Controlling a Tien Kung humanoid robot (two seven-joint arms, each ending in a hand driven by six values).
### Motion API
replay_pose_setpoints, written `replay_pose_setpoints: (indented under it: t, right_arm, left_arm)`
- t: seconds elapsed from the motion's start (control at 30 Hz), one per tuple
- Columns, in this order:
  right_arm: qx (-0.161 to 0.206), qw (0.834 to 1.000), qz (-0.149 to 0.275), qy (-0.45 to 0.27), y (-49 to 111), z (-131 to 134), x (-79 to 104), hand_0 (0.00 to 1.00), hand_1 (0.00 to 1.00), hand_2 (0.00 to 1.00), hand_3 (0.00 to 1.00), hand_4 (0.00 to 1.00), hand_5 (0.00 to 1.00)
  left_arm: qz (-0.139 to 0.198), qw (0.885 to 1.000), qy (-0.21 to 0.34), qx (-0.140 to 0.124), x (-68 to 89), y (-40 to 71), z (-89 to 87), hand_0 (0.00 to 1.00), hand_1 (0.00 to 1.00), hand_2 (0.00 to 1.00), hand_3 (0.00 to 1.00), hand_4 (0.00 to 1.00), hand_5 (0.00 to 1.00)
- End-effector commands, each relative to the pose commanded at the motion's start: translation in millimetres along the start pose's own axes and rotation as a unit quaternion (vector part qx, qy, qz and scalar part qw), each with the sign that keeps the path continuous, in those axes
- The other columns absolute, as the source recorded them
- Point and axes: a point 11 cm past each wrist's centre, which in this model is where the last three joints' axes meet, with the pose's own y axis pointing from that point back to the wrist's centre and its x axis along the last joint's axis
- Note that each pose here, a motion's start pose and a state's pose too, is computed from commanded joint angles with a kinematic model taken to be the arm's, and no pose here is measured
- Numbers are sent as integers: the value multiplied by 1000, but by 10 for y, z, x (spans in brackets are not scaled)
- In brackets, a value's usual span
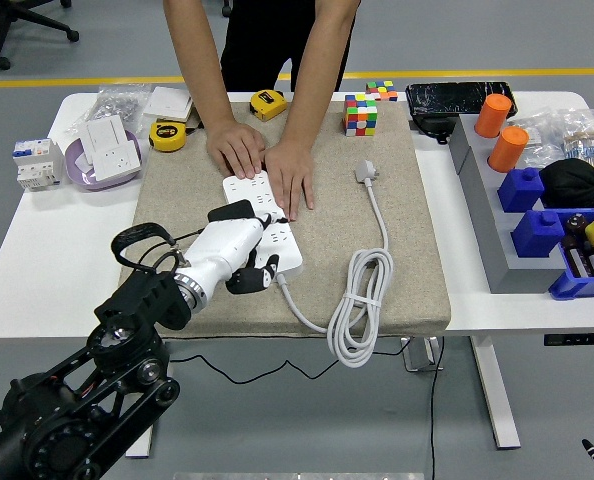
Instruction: Pick up the plug,place it near the board,insert it into the board,press the button
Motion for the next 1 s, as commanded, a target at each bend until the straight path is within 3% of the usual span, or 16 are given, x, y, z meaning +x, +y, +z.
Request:
replay_pose_setpoints:
  t: [0.03,0.2,0.23,0.33,0.4,0.43,0.6,0.63,0.73,0.8,0.83,0.87,1.0]
  right_arm:
    - [-1,1000,0,0,1,5,-3,887,873,830,848,998,998]
    - [-1,1000,-2,0,5,14,-25,887,873,830,848,998,998]
    - [-2,1000,-3,-1,6,20,-28,887,872,830,847,998,998]
    - [-3,1000,-3,-1,8,33,-33,887,872,830,847,998,998]
    - [-4,1000,-2,-2,9,43,-28,887,872,830,847,998,998]
    - [-4,1000,-2,-2,9,47,-26,887,873,830,849,998,998]
    - [-2,1000,-2,-2,7,36,-21,887,873,830,849,998,998]
    - [-2,1000,-3,-1,7,31,-23,887,872,830,848,998,998]
    - [0,1000,-4,0,5,14,-28,887,872,830,848,998,998]
    - [0,1000,-4,0,4,11,-28,887,872,830,848,998,998]
    - [0,1000,-4,1,4,12,-27,884,872,830,848,998,998]
    - [-1,1000,-4,1,5,19,-24,884,872,830,848,998,998]
    - [-3,1000,-3,3,5,34,-12,884,872,830,848,998,998]
  left_arm:
    - [13,1000,25,-14,32,20,24,646,642,603,877,914,260]
    - [58,979,165,-100,94,181,186,646,642,603,877,914,260]
    - [58,974,189,-114,90,221,203,998,998,998,998,998,583]
    - [59,953,255,-151,86,331,215,998,998,998,998,998,583]
    - [69,939,298,-160,113,400,154,998,998,998,998,998,583]
    - [72,932,319,-156,122,417,115,998,998,998,998,998,675]
    - [79,899,416,-110,132,407,-120,998,998,998,998,998,675]
    - [78,892,435,-96,128,388,-166,775,831,798,998,998,404]
    - [75,876,474,-44,106,308,-307,775,831,798,998,998,404]
    - [71,891,448,-25,91,267,-349,775,831,798,998,998,404]
    - [67,901,428,-18,81,247,-363,234,183,280,945,770,180]
    - [58,916,398,-6,56,202,-390,234,183,280,945,770,180]
    - [23,951,307,21,-8,89,-425,234,183,280,945,770,180]
